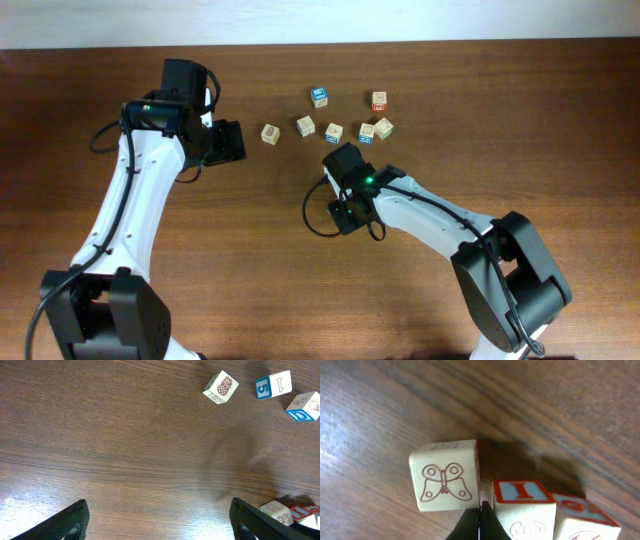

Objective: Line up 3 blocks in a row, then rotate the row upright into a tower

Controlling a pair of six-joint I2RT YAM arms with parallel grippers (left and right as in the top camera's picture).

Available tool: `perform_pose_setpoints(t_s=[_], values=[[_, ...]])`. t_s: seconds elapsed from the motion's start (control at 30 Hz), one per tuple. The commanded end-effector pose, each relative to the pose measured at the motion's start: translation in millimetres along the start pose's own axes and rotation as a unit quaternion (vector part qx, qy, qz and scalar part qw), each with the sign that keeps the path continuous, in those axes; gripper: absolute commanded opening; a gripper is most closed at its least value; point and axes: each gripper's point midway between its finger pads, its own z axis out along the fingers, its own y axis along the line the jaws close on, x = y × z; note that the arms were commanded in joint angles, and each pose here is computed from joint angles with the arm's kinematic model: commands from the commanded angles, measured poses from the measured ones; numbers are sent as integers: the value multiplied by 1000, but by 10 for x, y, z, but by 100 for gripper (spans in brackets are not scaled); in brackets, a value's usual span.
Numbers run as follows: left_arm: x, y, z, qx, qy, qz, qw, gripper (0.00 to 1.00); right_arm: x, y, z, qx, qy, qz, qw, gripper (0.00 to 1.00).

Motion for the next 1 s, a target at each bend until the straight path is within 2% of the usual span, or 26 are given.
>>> perform_pose_setpoints(t_s=[0.0,0.17,0.27,0.33,0.43,0.53,0.67,0.87,0.97], values=[[24,-14,44,2,7,-6,1000,88,-113,-129,-12,38,-17,18,999,4],[24,-13,44,2,7,-6,1000,88,-106,-196,-37,57,-15,48,997,4],[23,-13,42,2,6,-6,1000,88,-396,82,-344,-16,-23,56,998,5],[23,-12,42,2,6,-6,1000,89,-492,14,-410,-5,-36,61,997,5],[45,-71,44,5,8,1,1000,87,-283,-498,-466,7,5,169,986,4],[75,-178,43,9,9,14,1000,87,-64,-894,-546,-19,40,230,972,4],[77,-178,43,9,9,13,1000,87,132,-920,-295,-25,84,236,968,4],[76,-176,43,9,9,13,1000,88,225,-903,-85,-29,84,235,968,4],[77,-177,43,9,9,13,1000,88,222,-679,-61,-92,94,256,958,4]])
